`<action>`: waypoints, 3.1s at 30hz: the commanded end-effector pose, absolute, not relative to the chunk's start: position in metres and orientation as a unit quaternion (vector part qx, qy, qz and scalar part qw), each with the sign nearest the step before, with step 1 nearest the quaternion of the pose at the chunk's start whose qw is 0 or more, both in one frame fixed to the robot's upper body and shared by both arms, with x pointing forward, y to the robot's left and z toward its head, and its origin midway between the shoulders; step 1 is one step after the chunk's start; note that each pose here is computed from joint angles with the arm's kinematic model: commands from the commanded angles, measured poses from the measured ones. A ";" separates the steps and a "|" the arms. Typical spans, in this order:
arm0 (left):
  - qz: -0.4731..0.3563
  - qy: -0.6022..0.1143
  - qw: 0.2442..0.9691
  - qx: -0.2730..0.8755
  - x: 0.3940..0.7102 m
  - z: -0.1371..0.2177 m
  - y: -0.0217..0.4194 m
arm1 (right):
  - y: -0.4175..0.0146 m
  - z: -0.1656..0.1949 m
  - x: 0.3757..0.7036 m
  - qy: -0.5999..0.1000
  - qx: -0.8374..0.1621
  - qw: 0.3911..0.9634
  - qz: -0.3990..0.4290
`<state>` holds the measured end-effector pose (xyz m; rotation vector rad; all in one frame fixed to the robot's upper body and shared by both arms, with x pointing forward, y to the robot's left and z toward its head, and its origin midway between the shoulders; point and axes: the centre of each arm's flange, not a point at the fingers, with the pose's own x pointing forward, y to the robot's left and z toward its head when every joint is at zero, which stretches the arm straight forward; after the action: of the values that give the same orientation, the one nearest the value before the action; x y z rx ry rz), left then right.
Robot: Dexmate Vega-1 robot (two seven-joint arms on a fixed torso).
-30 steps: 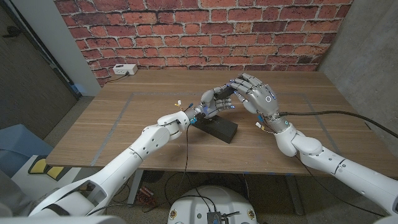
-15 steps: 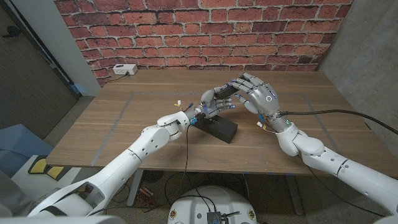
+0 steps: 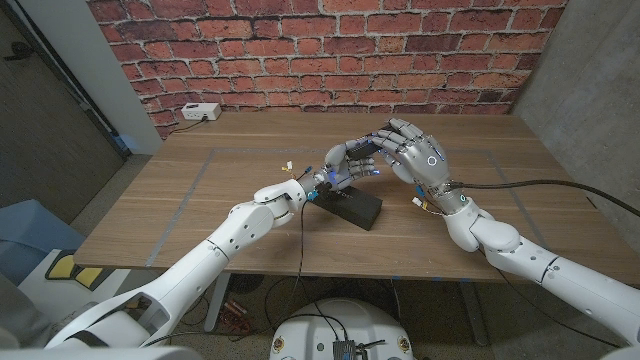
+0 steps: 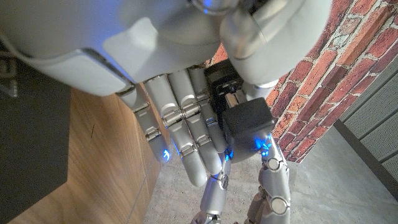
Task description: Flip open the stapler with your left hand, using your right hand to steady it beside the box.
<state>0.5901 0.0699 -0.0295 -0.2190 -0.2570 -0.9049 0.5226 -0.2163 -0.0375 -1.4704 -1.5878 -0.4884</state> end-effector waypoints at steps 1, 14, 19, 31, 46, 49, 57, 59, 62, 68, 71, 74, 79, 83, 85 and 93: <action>-0.440 -0.126 0.882 -0.109 0.589 -0.032 0.069 | -0.208 -0.039 0.525 -0.634 -0.614 0.423 -0.206; -0.439 -0.121 0.883 -0.112 0.592 -0.036 0.072 | -0.211 -0.044 0.533 -0.646 -0.589 0.440 -0.206; -0.441 -0.114 0.881 -0.130 0.594 -0.041 0.070 | -0.214 -0.042 0.532 -0.651 -0.571 0.460 -0.196; -0.446 -0.110 0.873 -0.166 0.585 -0.046 0.066 | -0.217 -0.034 0.528 -0.656 -0.557 0.476 -0.184; -0.413 -0.072 0.885 -0.202 0.564 -0.053 0.068 | -0.218 -0.021 0.527 -0.661 -0.545 0.489 -0.164; -0.407 -0.067 0.889 -0.200 0.563 -0.055 0.070 | -0.218 -0.020 0.526 -0.662 -0.543 0.492 -0.160; -0.407 -0.059 0.889 -0.203 0.565 -0.058 0.070 | -0.221 -0.016 0.522 -0.662 -0.530 0.508 -0.150; -0.406 -0.058 0.889 -0.203 0.566 -0.058 0.070 | -0.222 -0.016 0.521 -0.662 -0.527 0.512 -0.148; -0.404 -0.056 0.890 -0.203 0.567 -0.058 0.070 | -0.224 -0.016 0.520 -0.661 -0.523 0.518 -0.145; -0.405 -0.054 0.891 -0.199 0.568 -0.059 0.070 | -0.228 -0.016 0.518 -0.659 -0.513 0.531 -0.140; -0.405 -0.052 0.891 -0.199 0.568 -0.059 0.070 | -0.228 -0.016 0.517 -0.661 -0.510 0.532 -0.138; -0.405 -0.053 0.891 -0.199 0.568 -0.058 0.069 | -0.227 -0.016 0.516 -0.663 -0.506 0.535 -0.136; -0.407 -0.057 0.890 -0.198 0.567 -0.057 0.068 | -0.225 -0.017 0.515 -0.663 -0.501 0.540 -0.133; -0.409 -0.060 0.889 -0.197 0.565 -0.057 0.068 | -0.222 -0.019 0.515 -0.664 -0.501 0.540 -0.128; -0.410 -0.063 0.889 -0.194 0.565 -0.056 0.067 | -0.220 -0.020 0.515 -0.664 -0.504 0.538 -0.124; -0.413 -0.067 0.888 -0.189 0.564 -0.055 0.067 | -0.216 -0.022 0.514 -0.663 -0.512 0.534 -0.112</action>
<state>0.5665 0.0687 -0.0574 -0.4040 -0.1234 -0.8470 0.5163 -0.2226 -0.0182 -1.2076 -1.5740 -0.3086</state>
